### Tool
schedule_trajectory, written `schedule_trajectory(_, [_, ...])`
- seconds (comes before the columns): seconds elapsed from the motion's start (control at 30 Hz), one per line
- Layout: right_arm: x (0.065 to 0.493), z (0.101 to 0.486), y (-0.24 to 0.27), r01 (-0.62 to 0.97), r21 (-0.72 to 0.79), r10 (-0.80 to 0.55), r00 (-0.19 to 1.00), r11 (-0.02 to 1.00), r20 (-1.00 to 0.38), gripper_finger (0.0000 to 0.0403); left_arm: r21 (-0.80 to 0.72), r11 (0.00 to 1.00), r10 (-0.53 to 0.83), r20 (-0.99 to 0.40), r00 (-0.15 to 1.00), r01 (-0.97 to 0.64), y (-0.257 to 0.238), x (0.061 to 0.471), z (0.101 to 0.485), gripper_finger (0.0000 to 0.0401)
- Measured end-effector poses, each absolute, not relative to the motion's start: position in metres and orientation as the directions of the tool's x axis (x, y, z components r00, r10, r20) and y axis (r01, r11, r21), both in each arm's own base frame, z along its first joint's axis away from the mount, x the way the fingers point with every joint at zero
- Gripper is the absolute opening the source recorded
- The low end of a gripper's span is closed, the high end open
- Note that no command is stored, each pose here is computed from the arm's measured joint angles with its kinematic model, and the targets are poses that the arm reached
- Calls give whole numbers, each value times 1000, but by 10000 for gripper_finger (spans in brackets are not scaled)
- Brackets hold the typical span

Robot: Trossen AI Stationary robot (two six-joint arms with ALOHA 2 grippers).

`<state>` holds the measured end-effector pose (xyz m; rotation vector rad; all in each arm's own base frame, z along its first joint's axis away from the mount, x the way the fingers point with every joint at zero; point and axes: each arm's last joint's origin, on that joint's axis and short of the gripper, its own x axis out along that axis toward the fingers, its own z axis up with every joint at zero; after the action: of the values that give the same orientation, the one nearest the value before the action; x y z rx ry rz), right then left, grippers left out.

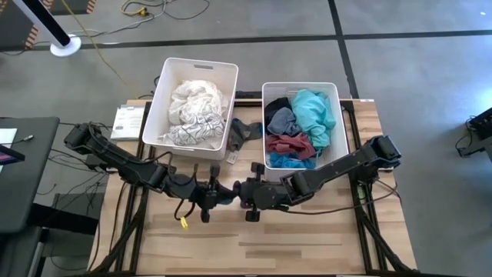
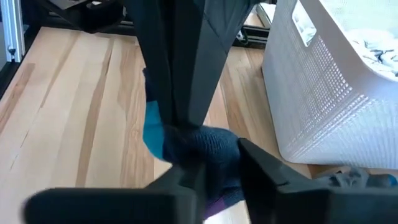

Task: Sort clothes
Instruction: Put the top dark blue sock into the right white laundry bin

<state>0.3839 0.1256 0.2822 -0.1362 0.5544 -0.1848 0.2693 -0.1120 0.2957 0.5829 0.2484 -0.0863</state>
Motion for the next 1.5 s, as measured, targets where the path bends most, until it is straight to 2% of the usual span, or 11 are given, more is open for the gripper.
schedule_trajectory(0.13, [384, 283, 126, 123, -198, -208, 839, 973, -502, 33, 529, 833, -25, -254, 967, 161, -112, 269, 296, 0])
schedule_trajectory(0.2, [384, 283, 126, 114, -212, -208, 839, 971, -502, 12, 527, 835, -25, -255, 967, 160, -112, 269, 296, 0])
schedule_trajectory(0.37, [384, 282, 125, 119, -232, -224, 834, 965, -505, 10, 516, 841, -19, -273, 962, 163, -112, 269, 294, 11])
schedule_trajectory(0.53, [383, 283, 123, 119, -250, -234, 830, 961, -507, 4, 529, 840, 36, -282, 959, 124, -111, 268, 293, 42])
schedule_trajectory(0.8, [366, 301, 114, 189, -309, -328, 802, 932, -500, 2, 572, 818, 136, -302, 943, 65, -112, 265, 289, 140])
schedule_trajectory(0.97, [350, 321, 107, 237, -331, -378, 797, 913, -472, 2, 594, 803, 258, -277, 926, -46, -108, 263, 291, 184])
schedule_trajectory(1.13, [335, 336, 100, 284, -353, -429, 779, 891, -457, 1, 609, 764, 422, -224, 878, -212, -100, 253, 300, 194])
schedule_trajectory(1.33, [317, 350, 91, 351, -391, -506, 749, 851, -428, 1, 571, 789, 434, -255, 864, -228, -93, 240, 305, 194])
schedule_trajectory(1.5, [308, 362, 84, 393, -396, -541, 742, 830, -397, 1, 556, 806, 428, -309, 849, -205, -90, 233, 294, 194])
